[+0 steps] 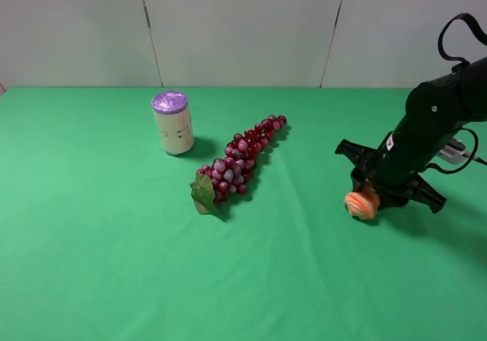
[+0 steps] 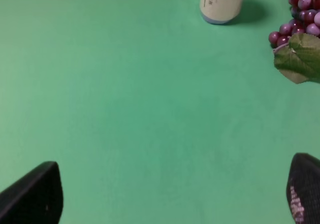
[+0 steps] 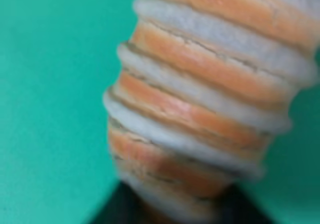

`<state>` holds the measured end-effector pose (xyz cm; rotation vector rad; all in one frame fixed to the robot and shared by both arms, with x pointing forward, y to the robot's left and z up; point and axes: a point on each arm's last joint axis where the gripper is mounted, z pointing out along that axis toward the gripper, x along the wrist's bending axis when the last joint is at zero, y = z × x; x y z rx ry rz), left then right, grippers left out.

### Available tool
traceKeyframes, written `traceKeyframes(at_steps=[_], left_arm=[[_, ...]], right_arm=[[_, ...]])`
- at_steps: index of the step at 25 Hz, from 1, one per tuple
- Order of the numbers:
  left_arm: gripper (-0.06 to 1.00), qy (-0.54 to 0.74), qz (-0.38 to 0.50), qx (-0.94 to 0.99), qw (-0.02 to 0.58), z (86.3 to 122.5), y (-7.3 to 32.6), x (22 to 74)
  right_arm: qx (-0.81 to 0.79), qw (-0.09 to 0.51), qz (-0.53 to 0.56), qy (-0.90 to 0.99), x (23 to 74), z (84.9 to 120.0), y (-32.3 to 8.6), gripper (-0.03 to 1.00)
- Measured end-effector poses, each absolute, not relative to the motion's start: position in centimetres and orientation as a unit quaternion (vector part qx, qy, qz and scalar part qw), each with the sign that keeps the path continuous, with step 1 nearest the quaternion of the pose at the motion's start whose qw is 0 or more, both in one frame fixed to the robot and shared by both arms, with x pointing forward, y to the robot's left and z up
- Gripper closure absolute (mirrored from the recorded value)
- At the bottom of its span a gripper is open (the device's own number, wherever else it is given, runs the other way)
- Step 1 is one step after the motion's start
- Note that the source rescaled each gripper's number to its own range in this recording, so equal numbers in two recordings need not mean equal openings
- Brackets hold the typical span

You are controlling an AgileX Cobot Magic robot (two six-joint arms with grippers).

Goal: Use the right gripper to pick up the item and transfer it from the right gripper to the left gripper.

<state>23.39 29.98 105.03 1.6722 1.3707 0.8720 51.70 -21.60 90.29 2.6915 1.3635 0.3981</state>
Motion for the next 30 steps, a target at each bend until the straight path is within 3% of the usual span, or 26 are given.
traceKeyframes(at_steps=[1,19,30], left_arm=[[-0.06,0.54,0.344,0.659,0.394,105.0,30.0,23.4],[-0.06,0.54,0.345,0.659,0.393,105.0,30.0,23.4],[-0.06,0.54,0.346,0.659,0.392,105.0,30.0,23.4]], right_arm=[[0.88,0.05,0.132,0.453,51.7,90.3,-21.6,0.92],[0.864,0.051,0.143,0.48,51.8,90.5,-21.4,0.93],[0.643,0.13,0.18,0.733,49.5,97.9,-22.1,0.93]])
